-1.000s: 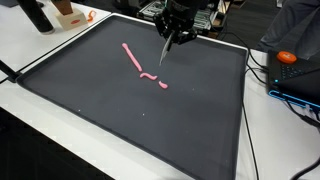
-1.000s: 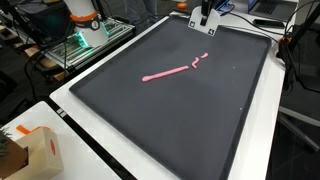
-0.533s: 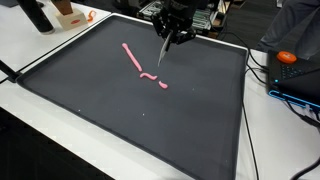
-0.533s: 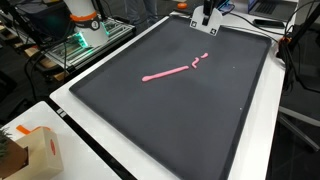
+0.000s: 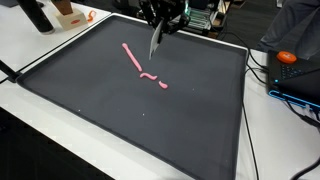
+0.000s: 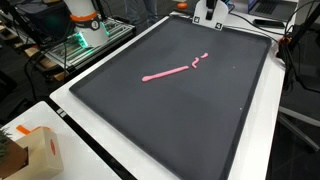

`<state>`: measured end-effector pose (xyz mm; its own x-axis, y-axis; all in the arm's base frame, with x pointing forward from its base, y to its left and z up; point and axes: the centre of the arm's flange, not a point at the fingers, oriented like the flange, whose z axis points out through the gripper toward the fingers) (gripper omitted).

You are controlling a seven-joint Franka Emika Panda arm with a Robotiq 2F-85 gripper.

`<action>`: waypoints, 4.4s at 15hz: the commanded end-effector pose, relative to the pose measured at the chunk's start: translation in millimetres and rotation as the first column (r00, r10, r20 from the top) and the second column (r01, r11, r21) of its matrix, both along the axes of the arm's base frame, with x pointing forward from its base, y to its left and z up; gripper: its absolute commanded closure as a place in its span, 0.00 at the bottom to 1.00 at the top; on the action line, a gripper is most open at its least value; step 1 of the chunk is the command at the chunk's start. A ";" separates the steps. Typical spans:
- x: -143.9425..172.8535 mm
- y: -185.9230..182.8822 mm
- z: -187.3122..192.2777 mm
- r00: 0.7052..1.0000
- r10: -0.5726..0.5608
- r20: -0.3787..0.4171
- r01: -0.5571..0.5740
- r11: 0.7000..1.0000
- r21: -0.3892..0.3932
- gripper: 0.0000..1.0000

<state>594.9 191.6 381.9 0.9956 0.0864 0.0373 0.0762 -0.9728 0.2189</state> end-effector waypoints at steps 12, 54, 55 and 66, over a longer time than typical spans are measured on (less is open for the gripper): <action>-66.4 -88.0 68.4 0.984 -0.129 0.126 0.119 0.990 0.082 0.99; -66.6 -174.9 -146.4 0.984 -0.176 0.024 0.163 0.947 0.275 0.99; -68.3 -174.6 -150.6 0.983 -0.179 0.030 0.165 0.948 0.273 0.99; -54.4 -161.4 -167.1 0.986 -0.164 0.018 0.155 0.959 0.237 0.99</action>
<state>529.8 22.5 224.4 0.9927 -0.0935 0.0756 -0.0909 -0.9952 -0.0364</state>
